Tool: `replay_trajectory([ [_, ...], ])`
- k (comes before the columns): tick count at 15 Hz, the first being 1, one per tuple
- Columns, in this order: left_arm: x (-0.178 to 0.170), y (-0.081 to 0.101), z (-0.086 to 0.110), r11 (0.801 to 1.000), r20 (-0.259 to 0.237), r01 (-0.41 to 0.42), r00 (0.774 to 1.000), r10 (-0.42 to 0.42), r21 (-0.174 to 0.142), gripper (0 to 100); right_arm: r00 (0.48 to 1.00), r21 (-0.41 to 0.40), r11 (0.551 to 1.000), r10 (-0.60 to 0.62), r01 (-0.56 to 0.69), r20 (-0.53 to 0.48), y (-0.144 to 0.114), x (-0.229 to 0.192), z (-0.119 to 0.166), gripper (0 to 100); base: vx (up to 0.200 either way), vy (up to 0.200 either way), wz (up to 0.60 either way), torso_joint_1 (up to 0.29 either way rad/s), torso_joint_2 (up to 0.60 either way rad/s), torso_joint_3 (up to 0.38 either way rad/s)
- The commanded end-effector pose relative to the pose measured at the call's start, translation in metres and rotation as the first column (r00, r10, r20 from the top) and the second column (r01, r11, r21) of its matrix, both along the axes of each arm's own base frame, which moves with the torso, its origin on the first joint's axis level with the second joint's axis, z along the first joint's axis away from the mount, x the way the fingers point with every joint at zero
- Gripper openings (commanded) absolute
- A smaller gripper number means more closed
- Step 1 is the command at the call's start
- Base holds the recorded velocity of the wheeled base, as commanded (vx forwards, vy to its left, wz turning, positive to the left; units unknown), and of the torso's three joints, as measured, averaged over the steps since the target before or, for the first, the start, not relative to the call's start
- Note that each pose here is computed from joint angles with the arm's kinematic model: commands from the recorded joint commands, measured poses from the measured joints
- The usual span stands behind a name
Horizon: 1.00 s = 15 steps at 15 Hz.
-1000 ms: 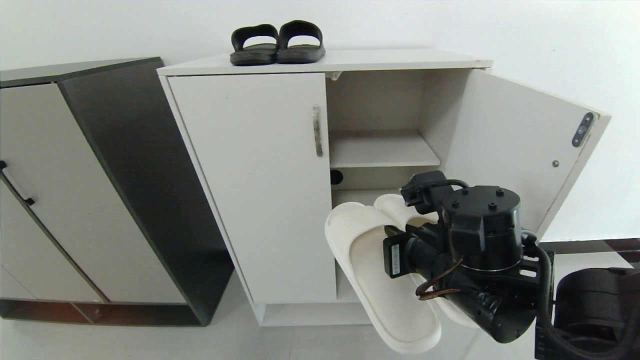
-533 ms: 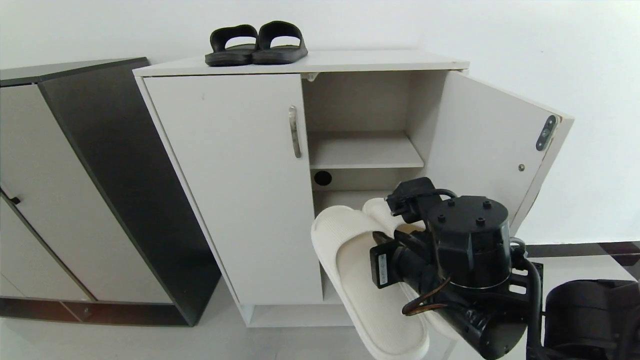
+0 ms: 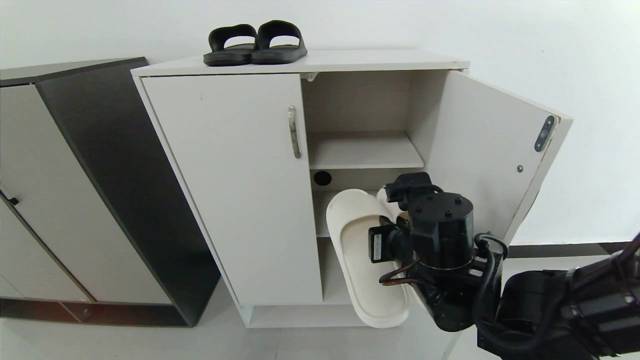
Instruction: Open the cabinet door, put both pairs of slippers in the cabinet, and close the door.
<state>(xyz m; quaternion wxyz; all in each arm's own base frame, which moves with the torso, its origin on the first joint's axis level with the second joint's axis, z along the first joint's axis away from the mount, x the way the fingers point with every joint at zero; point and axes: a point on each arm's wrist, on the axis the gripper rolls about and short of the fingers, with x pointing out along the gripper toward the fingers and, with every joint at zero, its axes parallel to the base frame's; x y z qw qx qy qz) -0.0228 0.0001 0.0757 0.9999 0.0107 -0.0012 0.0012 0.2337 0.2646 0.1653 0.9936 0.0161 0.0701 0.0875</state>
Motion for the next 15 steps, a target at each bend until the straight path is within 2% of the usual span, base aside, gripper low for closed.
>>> replay_trajectory([
  [1, 0.000, 0.000, 0.000, 1.000, -0.001, -0.001, 1.000, 0.001, -0.002, 0, 1.000, -0.019, 0.999, -0.028, 0.028, -0.009, 0.004, 0.012, -0.014, 0, 0.000, 0.000, 0.00, 0.000, 0.00, 0.000],
  [6, 0.000, 0.000, 0.000, 1.000, -0.001, -0.001, 1.000, 0.001, 0.000, 0, 0.997, -0.029, 0.997, -0.073, 0.073, -0.008, -0.002, 0.019, -0.016, 0, 0.000, 0.000, 0.00, 0.000, 0.00, 0.000],
  [15, 0.000, 0.000, 0.000, 1.000, 0.001, -0.002, 1.000, 0.002, -0.020, 0, 0.985, -0.077, 0.982, -0.172, 0.170, -0.029, -0.019, 0.044, -0.032, 0, 0.000, 0.000, 0.00, 0.000, 0.00, 0.000],
])
